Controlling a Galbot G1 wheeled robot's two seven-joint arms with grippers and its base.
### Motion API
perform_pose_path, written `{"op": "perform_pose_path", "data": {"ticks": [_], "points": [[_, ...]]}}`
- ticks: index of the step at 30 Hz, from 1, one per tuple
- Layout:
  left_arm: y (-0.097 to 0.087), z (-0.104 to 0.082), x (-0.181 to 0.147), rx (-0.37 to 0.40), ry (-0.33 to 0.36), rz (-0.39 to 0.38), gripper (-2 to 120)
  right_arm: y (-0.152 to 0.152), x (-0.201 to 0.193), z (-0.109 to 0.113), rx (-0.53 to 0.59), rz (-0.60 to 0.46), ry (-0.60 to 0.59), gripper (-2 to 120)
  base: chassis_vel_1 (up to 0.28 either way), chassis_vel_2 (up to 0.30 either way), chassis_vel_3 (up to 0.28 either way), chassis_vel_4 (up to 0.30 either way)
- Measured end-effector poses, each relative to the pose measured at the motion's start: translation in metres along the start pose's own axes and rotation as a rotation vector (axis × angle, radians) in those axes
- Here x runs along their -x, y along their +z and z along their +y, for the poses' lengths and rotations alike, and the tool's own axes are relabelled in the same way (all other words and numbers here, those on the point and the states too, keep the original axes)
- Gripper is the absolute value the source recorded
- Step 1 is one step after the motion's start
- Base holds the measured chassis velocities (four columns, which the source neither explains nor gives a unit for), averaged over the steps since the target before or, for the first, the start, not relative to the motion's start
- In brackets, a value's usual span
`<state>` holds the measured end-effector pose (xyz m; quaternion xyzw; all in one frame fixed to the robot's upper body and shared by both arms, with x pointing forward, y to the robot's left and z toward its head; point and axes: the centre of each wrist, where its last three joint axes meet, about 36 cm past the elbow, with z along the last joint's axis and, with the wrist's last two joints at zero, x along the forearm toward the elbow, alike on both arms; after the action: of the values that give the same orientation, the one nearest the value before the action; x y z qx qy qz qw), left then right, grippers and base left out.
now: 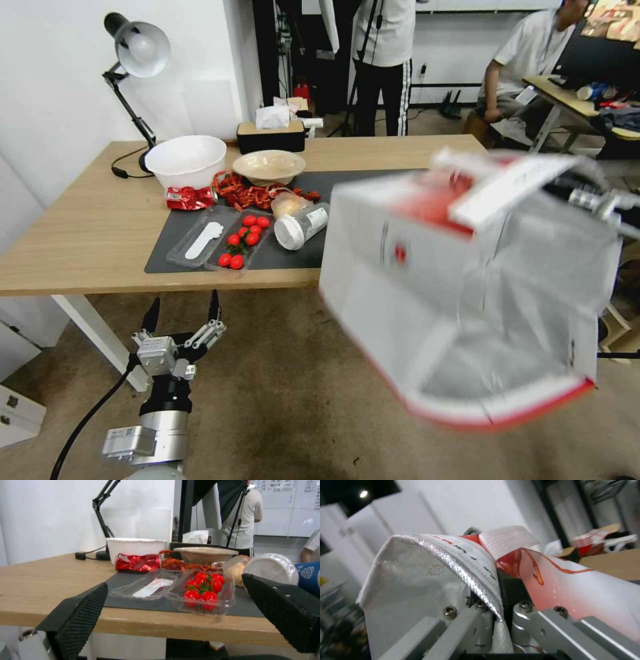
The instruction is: Pick up the food delivery bag from the floor and place it on the table.
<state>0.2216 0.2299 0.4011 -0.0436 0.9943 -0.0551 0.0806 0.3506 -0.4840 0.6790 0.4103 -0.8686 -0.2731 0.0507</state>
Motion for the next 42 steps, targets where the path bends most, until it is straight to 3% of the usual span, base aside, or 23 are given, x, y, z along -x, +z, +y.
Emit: {"op": "perform_pose_path", "data": {"ticks": [5,8,14,17,22,26,30,42], "points": [[0.002,0.001,0.000,0.004,-0.004,0.005,100,-0.002,0.018,0.011,0.028,-0.072,0.105,0,0.000,0.000,0.000,0.000],[0.005,0.002,0.000,0.007,-0.008,0.011,100,-0.004,0.035,0.019,0.044,-0.116,0.232,0,0.000,0.000,0.000,0.000],[0.009,0.003,0.001,0.011,-0.009,0.019,100,-0.008,0.048,0.022,0.081,-0.171,0.357,0,0.000,0.000,0.000,0.000],[0.014,0.002,0.004,0.011,0.006,0.035,100,-0.008,0.048,0.023,0.122,-0.229,0.475,0,0.000,0.000,0.000,0.000],[0.018,0.003,0.007,0.013,0.016,0.043,100,-0.005,0.047,0.020,0.153,-0.256,0.575,0,0.000,0.000,0.000,0.000],[0.020,0.006,0.008,0.020,0.022,0.047,100,0.000,0.051,0.009,0.177,-0.252,0.735,0,0.000,0.000,0.000,0.000],[0.020,0.006,0.008,0.021,0.022,0.046,100,-0.002,0.055,0.007,0.172,-0.236,0.791,0,0.000,0.000,0.000,0.000],[0.023,0.006,0.008,0.025,0.023,0.045,100,-0.009,0.056,0.001,0.210,-0.196,0.763,0,0.000,0.000,0.000,0.000]]}}
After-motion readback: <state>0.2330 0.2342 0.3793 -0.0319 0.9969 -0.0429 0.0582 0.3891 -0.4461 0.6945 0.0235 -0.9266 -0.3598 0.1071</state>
